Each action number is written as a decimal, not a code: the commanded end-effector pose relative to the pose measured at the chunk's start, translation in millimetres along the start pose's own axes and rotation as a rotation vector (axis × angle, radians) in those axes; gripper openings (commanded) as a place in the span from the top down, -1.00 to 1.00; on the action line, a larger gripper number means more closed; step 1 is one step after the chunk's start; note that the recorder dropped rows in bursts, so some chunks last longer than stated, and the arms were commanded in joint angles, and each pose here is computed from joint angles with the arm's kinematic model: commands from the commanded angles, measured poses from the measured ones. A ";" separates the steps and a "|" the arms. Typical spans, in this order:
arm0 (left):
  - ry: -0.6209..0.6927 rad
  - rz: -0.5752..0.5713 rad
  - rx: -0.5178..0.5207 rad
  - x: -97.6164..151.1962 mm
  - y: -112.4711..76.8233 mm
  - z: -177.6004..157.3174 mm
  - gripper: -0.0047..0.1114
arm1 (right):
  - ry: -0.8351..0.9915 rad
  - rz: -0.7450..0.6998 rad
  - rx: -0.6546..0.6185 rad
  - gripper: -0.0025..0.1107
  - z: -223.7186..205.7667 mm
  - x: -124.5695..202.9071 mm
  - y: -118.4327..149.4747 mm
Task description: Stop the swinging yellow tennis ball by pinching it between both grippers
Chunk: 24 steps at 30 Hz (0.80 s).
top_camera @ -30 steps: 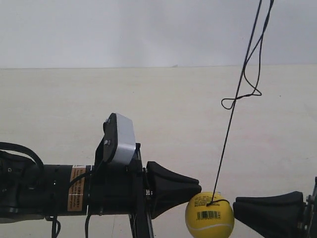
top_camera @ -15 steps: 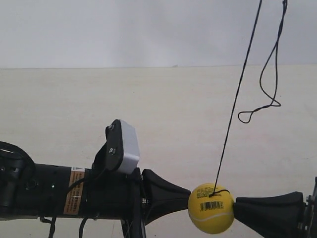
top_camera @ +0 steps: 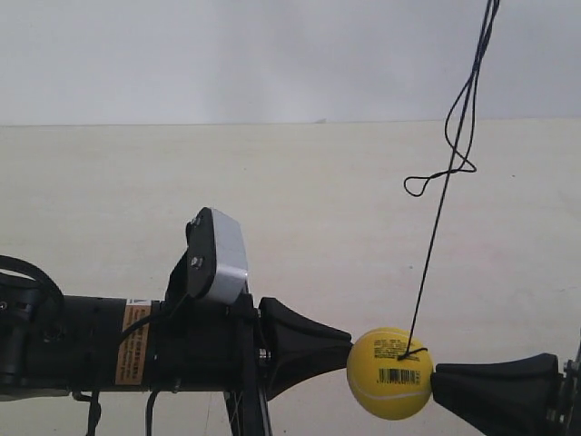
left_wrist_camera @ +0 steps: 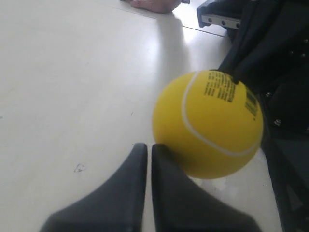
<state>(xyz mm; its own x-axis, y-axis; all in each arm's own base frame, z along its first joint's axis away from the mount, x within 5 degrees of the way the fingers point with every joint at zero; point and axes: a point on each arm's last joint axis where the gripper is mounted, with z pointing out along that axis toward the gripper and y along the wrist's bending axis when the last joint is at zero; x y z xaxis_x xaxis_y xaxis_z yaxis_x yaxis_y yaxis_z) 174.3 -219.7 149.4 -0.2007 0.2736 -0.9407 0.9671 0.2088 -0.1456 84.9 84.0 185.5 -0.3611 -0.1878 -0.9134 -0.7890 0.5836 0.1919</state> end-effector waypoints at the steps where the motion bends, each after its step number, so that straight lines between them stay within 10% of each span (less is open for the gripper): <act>1: -0.073 0.022 0.079 -9.4 -9.1 0.1 0.84 | 0.000 -0.005 0.006 0.96 0.0 -0.2 -0.5; 24: 0.031 -0.001 0.000 6.0 0.8 -7.6 0.84 | 0.018 -0.020 0.060 0.96 -0.2 0.9 -5.5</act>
<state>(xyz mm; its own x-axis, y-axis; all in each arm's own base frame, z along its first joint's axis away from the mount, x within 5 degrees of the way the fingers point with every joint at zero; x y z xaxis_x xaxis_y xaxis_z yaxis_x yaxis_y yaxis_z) 172.3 -216.6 146.0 -0.1988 0.3095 -0.9299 0.9694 0.2013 -0.1403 88.2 80.5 182.9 -0.3679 -0.2061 -0.9067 -0.7614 0.6265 0.1666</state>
